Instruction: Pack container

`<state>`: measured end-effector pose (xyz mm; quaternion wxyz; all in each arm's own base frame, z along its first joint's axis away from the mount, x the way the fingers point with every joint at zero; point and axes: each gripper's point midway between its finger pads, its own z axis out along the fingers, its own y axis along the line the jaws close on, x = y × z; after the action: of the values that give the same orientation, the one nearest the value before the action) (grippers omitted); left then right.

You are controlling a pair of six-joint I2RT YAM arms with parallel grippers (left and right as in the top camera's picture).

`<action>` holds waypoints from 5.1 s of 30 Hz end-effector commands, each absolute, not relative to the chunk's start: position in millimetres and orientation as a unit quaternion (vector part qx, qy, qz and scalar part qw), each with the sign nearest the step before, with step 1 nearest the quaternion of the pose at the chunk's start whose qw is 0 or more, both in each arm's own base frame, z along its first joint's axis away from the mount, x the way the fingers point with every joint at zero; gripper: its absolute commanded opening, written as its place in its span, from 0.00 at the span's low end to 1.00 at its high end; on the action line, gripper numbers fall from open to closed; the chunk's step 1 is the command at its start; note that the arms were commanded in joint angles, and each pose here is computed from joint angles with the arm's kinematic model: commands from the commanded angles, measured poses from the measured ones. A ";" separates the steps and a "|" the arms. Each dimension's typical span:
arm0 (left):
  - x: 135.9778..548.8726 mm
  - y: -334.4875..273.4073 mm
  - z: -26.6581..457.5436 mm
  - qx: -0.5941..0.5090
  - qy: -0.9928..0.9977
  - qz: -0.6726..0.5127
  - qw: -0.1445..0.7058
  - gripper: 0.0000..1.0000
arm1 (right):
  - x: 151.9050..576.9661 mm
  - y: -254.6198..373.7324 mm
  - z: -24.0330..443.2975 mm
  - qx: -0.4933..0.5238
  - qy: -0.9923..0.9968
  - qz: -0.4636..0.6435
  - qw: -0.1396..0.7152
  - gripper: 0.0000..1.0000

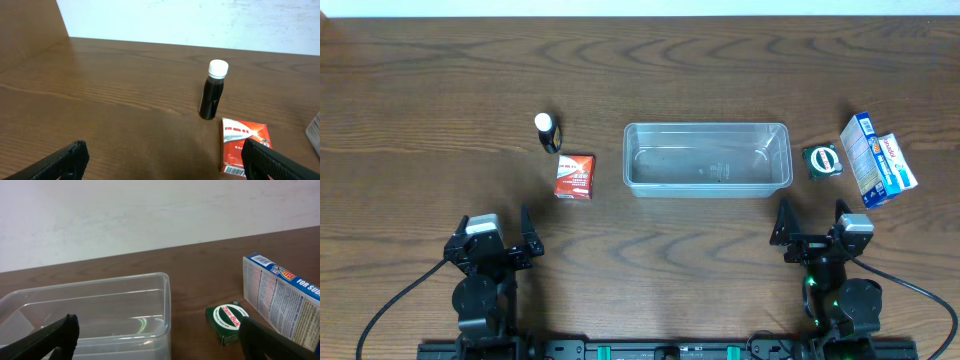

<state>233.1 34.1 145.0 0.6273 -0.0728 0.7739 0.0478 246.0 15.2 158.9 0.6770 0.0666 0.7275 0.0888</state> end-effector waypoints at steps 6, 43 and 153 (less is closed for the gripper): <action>233.6 33.2 131.6 -0.064 0.783 0.049 0.617 0.98 | 245.9 13.0 158.2 0.067 0.728 0.084 0.678 0.99; 233.6 33.2 131.6 -0.064 0.783 0.049 0.617 0.98 | 245.9 13.0 158.2 0.067 0.728 0.084 0.678 0.99; 233.6 33.2 131.7 -0.064 0.783 0.049 0.617 0.98 | 388.2 -128.0 204.4 -0.068 0.961 -0.092 0.251 0.99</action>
<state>233.4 33.6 145.2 0.6282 -0.0705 0.7734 0.0474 384.7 -137.2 206.1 0.2431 -0.0492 0.9613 -0.1200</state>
